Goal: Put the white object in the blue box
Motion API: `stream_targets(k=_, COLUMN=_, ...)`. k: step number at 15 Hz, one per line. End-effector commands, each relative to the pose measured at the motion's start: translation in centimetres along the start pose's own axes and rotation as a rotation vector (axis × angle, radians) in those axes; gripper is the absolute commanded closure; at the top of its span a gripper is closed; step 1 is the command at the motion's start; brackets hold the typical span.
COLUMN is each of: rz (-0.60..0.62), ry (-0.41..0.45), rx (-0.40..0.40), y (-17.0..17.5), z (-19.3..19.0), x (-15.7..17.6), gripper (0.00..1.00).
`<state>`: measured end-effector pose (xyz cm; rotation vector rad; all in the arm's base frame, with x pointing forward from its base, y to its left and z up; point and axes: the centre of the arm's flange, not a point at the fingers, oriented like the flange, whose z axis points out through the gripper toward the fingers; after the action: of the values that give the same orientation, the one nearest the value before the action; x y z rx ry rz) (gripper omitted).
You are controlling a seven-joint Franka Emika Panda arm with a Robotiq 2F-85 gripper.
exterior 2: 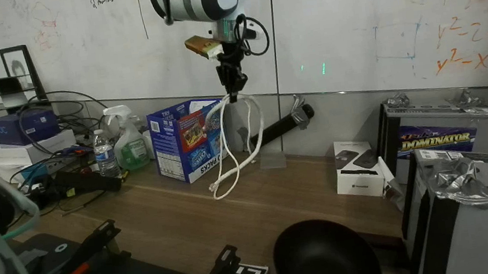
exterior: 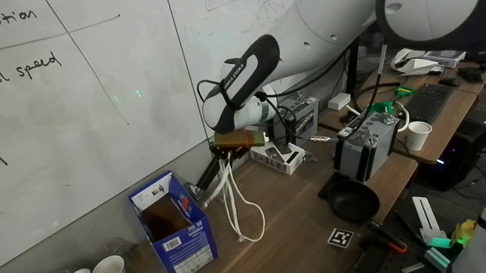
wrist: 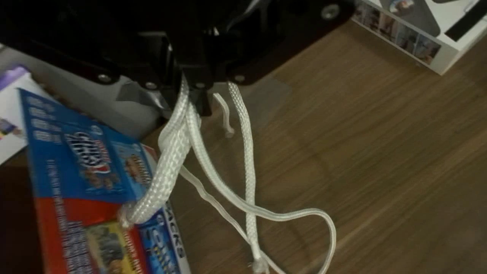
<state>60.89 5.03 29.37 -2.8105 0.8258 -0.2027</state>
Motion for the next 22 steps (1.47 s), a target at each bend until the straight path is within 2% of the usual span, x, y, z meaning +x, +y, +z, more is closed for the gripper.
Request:
stream_targets(k=1, rz=-0.077, ry=0.023, rx=0.021, y=-6.0, z=-5.8, x=-1.5, gripper=0.94)
stream_targets(k=8, rz=-0.209, ry=0.057, rx=0.057, y=-16.2, z=-10.5, x=-5.9, gripper=0.94)
stream_targets(k=14, rz=-0.311, ry=0.001, rx=0.100, y=-23.6, z=-10.4, x=-9.6, gripper=0.94)
stream_targets(k=19, rz=-0.366, ry=-0.048, rx=0.114, y=-27.0, z=-8.9, x=-12.1, gripper=0.94)
stream_targets(k=22, rz=-0.376, ry=-0.060, rx=0.107, y=-27.6, z=-7.3, x=-12.0, gripper=0.94)
